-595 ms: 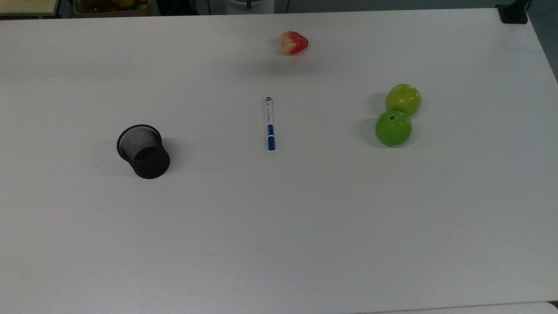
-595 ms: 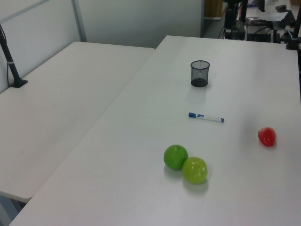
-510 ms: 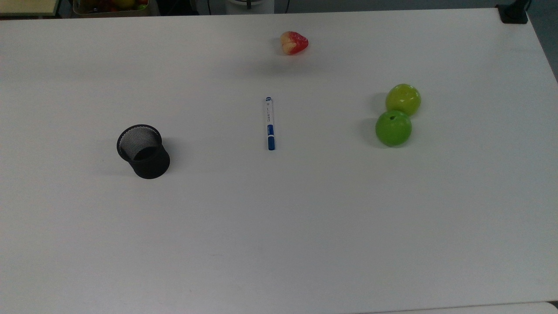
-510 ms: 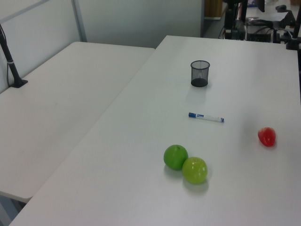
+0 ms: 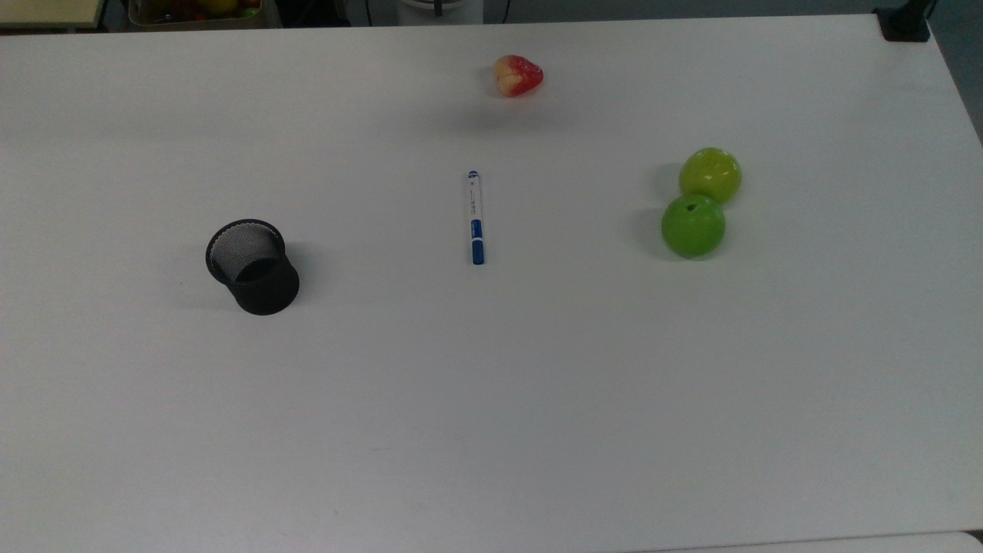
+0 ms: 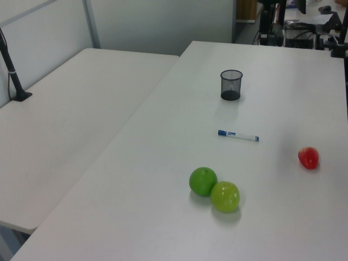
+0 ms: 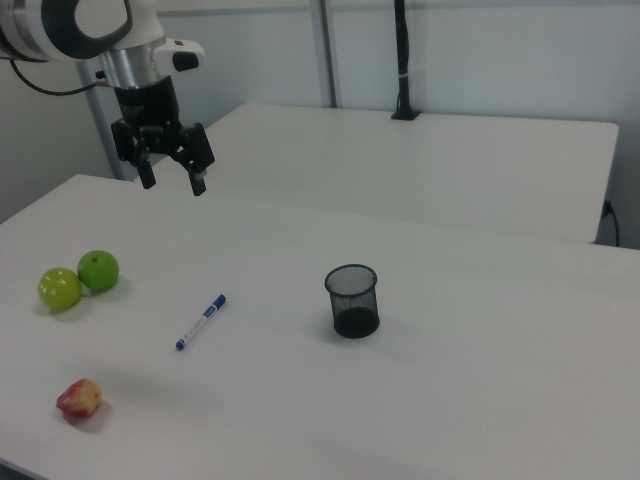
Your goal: Place marker
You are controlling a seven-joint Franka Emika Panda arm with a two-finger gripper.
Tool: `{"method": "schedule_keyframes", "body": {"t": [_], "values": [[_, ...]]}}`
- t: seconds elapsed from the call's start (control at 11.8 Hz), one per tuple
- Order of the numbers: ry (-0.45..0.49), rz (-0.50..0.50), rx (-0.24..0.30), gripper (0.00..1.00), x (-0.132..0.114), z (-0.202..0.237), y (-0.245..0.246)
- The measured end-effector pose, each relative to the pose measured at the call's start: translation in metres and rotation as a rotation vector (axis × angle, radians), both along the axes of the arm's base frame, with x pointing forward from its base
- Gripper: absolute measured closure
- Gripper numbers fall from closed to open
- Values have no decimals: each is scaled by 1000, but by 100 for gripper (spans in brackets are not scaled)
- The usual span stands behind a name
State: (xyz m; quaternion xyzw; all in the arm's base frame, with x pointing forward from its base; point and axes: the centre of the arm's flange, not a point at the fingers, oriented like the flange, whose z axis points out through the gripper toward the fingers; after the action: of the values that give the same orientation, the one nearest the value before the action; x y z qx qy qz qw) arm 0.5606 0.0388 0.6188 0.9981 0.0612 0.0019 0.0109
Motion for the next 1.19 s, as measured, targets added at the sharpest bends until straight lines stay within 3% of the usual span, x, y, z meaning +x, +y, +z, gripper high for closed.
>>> {"method": "schedule_keyframes", "body": {"t": [0.34, 0.85, 1.19], "values": [[-2, -23, 9, 0, 13, -20, 22], [-6, -61, 20, 0, 52, -104, 54], [24, -46, -20, 0, 59, -166, 52]]}}
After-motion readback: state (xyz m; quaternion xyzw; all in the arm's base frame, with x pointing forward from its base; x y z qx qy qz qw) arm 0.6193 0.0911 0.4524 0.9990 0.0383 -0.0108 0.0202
